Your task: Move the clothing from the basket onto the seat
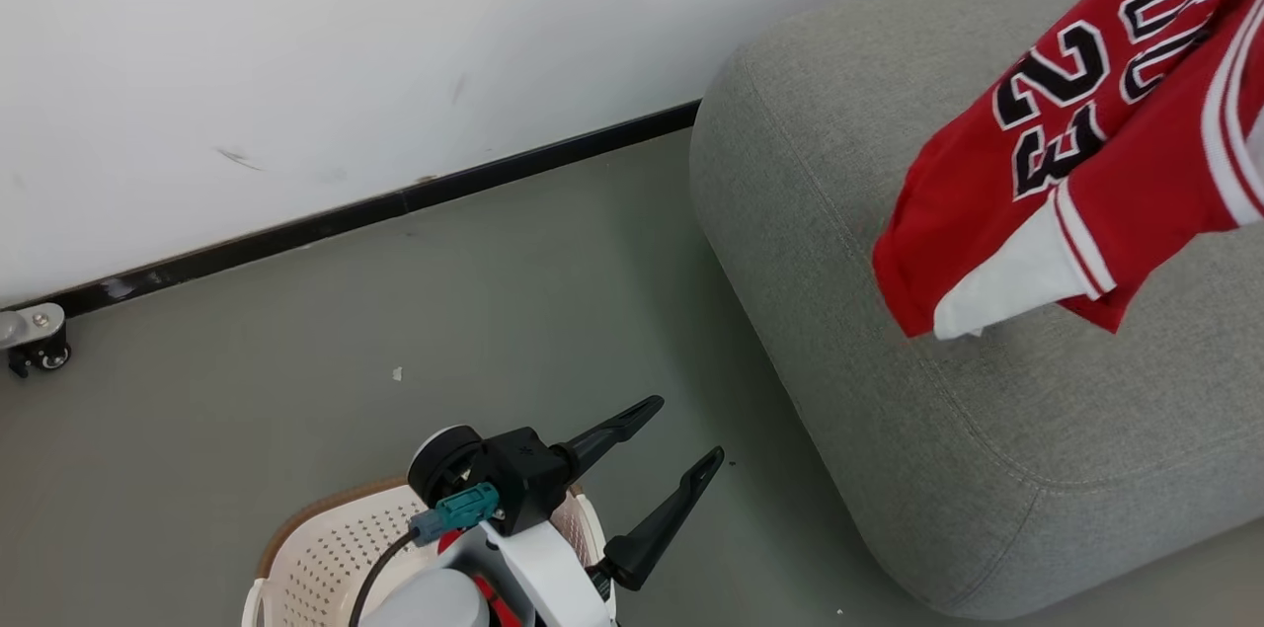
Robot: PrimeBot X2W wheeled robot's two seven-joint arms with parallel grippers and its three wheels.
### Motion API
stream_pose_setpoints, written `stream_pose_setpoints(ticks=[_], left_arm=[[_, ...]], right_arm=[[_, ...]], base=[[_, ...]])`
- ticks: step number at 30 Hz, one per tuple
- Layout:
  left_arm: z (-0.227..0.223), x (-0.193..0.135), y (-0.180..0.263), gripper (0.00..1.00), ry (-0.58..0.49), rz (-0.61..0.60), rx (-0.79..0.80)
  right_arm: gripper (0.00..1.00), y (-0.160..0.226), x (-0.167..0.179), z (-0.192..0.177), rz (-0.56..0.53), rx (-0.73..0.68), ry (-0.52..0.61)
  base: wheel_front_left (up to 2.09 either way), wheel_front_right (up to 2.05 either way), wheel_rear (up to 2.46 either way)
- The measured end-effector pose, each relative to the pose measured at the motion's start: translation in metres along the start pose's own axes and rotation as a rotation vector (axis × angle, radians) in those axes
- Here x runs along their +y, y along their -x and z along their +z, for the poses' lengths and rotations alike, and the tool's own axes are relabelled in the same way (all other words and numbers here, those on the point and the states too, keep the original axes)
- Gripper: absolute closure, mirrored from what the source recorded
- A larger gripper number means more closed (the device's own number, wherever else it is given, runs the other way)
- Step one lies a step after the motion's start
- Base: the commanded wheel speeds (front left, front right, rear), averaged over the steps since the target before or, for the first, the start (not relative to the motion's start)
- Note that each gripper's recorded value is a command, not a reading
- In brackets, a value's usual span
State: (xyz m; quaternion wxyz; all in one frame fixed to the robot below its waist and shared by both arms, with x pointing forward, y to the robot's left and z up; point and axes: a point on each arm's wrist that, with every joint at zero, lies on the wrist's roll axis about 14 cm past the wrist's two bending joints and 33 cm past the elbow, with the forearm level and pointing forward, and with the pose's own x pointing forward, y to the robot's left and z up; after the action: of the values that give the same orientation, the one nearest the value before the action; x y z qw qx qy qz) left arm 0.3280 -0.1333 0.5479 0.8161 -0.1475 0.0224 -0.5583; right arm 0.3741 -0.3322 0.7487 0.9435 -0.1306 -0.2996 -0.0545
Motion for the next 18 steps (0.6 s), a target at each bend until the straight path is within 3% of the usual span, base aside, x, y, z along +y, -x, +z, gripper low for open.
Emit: stream_pose_setpoints(ticks=[6,18], left_arm=[[-0.006,0.006,0.003,0.0,0.005,-0.003,0.02],[-0.018,0.012,0.003,0.0,0.052,-0.018,0.042]], right_arm=[[1.0,-0.009,-0.029,-0.014,-0.072,0.036,0.001],[1.0,-0.034,-0.055,-0.036,-0.138,0.07,0.01]], base=[[0.0,0.0,0.0],[0.0,0.0,0.0]])
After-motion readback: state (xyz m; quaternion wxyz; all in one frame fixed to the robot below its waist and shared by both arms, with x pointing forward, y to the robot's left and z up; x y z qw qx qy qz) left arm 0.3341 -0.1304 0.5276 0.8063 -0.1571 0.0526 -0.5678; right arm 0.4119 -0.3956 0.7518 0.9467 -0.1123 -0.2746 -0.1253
